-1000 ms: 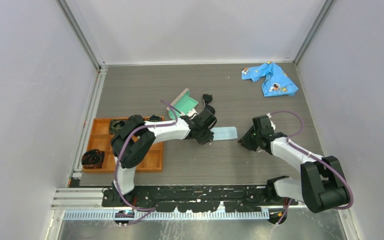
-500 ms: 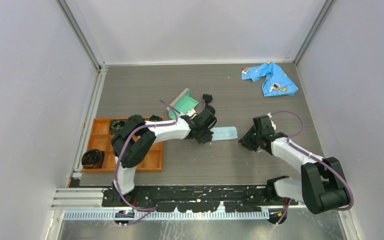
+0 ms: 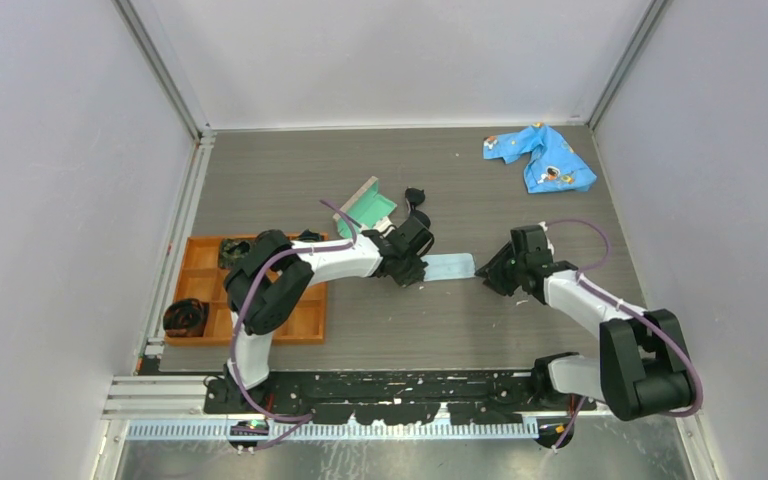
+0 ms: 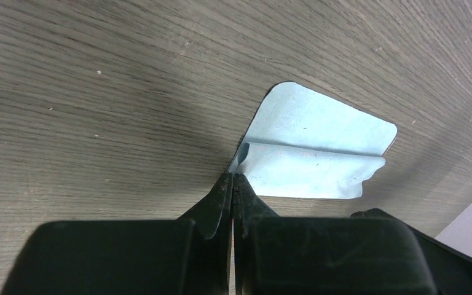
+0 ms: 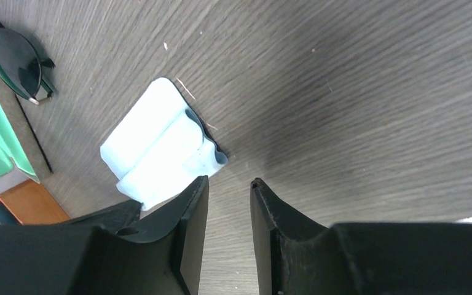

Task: Organize the sunglasses
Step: Adjust the glasses cleaning cloth at the center of the board.

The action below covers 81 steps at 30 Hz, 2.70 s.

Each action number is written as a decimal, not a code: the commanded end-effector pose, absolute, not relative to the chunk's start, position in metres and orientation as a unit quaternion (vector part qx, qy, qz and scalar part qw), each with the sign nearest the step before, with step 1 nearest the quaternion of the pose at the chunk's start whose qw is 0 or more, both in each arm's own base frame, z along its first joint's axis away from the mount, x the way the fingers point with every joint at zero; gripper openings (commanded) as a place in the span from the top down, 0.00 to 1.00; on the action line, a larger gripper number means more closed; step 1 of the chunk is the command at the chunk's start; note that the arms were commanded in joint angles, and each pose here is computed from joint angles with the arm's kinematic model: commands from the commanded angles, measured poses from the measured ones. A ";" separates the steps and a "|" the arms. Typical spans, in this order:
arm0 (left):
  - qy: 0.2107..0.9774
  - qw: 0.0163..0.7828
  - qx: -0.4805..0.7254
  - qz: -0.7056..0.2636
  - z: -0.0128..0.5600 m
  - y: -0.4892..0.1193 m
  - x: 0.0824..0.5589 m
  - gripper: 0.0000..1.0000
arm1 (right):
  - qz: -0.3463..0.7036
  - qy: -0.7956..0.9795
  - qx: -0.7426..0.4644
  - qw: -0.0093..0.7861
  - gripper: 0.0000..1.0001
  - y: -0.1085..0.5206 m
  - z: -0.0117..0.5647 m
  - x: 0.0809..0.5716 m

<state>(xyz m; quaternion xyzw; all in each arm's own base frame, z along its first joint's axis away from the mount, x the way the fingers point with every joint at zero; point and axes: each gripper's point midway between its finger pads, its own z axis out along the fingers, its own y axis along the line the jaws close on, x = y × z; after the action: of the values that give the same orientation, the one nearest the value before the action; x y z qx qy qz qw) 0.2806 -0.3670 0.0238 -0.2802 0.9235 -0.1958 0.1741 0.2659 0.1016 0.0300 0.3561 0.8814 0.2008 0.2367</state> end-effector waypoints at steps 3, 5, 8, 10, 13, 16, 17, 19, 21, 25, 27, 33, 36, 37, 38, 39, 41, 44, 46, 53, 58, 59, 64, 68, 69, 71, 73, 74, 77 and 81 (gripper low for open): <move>0.933 0.175 -0.279 -0.142 -0.001 -0.347 0.277 1.00 | 0.239 0.869 0.360 0.242 0.62 0.113 0.039 0.295; 0.933 0.176 -0.279 -0.144 0.000 -0.348 0.278 0.99 | 0.240 0.869 0.361 0.237 0.62 0.115 0.036 0.298; 0.933 0.175 -0.278 -0.144 0.000 -0.348 0.278 0.99 | 0.240 0.869 0.363 0.235 0.64 0.116 0.033 0.301; 0.934 0.173 -0.278 -0.145 0.000 -0.349 0.278 0.99 | 0.238 0.871 0.359 0.237 0.66 0.115 0.033 0.303; 0.934 0.171 -0.277 -0.146 0.000 -0.349 0.278 0.99 | 0.229 0.875 0.355 0.238 0.70 0.113 0.032 0.302; 0.934 0.171 -0.276 -0.146 0.000 -0.349 0.278 0.99 | 0.224 0.876 0.355 0.238 0.70 0.111 0.033 0.298; 0.934 0.170 -0.277 -0.146 0.000 -0.348 0.277 0.99 | 0.222 0.877 0.355 0.238 0.70 0.110 0.033 0.296; 0.934 0.170 -0.277 -0.147 0.000 -0.348 0.277 0.99 | 0.216 0.877 0.358 0.238 0.70 0.107 0.031 0.292; 0.934 0.171 -0.276 -0.147 0.000 -0.347 0.277 0.99 | 0.213 0.877 0.359 0.239 0.70 0.106 0.030 0.290; 0.936 0.167 -0.275 -0.146 -0.003 -0.348 0.276 0.99 | 0.209 0.878 0.358 0.238 0.73 0.105 0.024 0.292; 0.936 0.166 -0.275 -0.146 -0.003 -0.348 0.275 1.00 | 0.210 0.879 0.358 0.235 0.75 0.106 0.020 0.294; 0.936 0.167 -0.275 -0.147 -0.001 -0.347 0.277 0.99 | 0.213 0.880 0.356 0.230 0.80 0.109 0.018 0.294; 0.936 0.166 -0.274 -0.145 -0.002 -0.347 0.276 0.99 | 0.215 0.879 0.356 0.233 0.89 0.109 0.020 0.295; 0.936 0.166 -0.275 -0.145 -0.002 -0.346 0.276 0.99 | 0.215 0.879 0.355 0.235 0.92 0.108 0.021 0.295; 0.936 0.166 -0.274 -0.145 -0.002 -0.346 0.276 0.99 | 0.216 0.878 0.355 0.237 0.96 0.108 0.023 0.296; 0.936 0.167 -0.273 -0.145 -0.001 -0.346 0.276 0.99 | 0.215 0.878 0.353 0.241 0.99 0.108 0.026 0.297; 0.935 0.177 -0.268 -0.147 0.006 -0.345 0.279 0.99 | 0.215 0.878 0.349 0.248 1.00 0.107 0.034 0.300; 0.933 0.199 -0.260 -0.152 0.024 -0.344 0.286 1.00 | 0.221 0.875 0.338 0.266 0.99 0.108 0.051 0.308; 0.929 0.219 -0.253 -0.159 0.042 -0.345 0.294 1.00 | 0.228 0.872 0.328 0.282 1.00 0.108 0.067 0.315; 0.916 0.263 -0.229 -0.200 0.103 -0.347 0.326 0.99 | 0.238 0.856 0.306 0.341 0.99 0.105 0.128 0.345; 0.912 0.264 -0.221 -0.222 0.114 -0.346 0.326 1.00 | 0.244 0.857 0.306 0.334 1.00 0.107 0.127 0.339; 0.912 0.259 -0.220 -0.230 0.111 -0.349 0.324 0.99 | 0.242 0.859 0.309 0.329 1.00 0.107 0.121 0.336; 0.926 0.218 -0.195 -0.239 0.089 -0.365 0.316 1.00 | 0.212 0.871 0.315 0.312 1.00 0.097 0.095 0.320; 0.934 0.196 -0.164 -0.248 0.080 -0.379 0.308 0.99 | 0.194 0.876 0.322 0.302 1.00 0.089 0.081 0.306; 0.936 0.192 -0.156 -0.249 0.077 -0.383 0.306 0.99 | 0.188 0.878 0.324 0.300 0.99 0.086 0.077 0.303; 0.940 0.186 -0.140 -0.250 0.074 -0.389 0.301 0.99 | 0.177 0.881 0.323 0.296 0.99 0.082 0.070 0.296; 0.945 0.177 -0.125 -0.246 0.068 -0.394 0.295 0.99 | 0.164 0.885 0.324 0.292 1.00 0.077 0.063 0.288; 0.946 0.172 -0.120 -0.245 0.067 -0.396 0.293 0.99 | 0.160 0.887 0.323 0.289 1.00 0.075 0.060 0.284; 0.950 0.164 -0.107 -0.242 0.059 -0.400 0.288 0.91 | 0.131 0.890 0.328 0.290 0.99 0.064 0.050 0.274; 0.953 0.162 -0.092 -0.237 0.053 -0.403 0.285 0.85 | 0.106 0.892 0.335 0.286 0.98 0.053 0.041 0.260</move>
<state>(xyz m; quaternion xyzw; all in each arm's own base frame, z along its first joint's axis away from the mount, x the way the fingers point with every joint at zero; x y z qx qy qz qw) 0.2814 -0.3892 0.0449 -0.1194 0.9557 -0.2201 0.1548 0.2687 0.0712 0.0443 0.3305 0.8925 0.1447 0.2708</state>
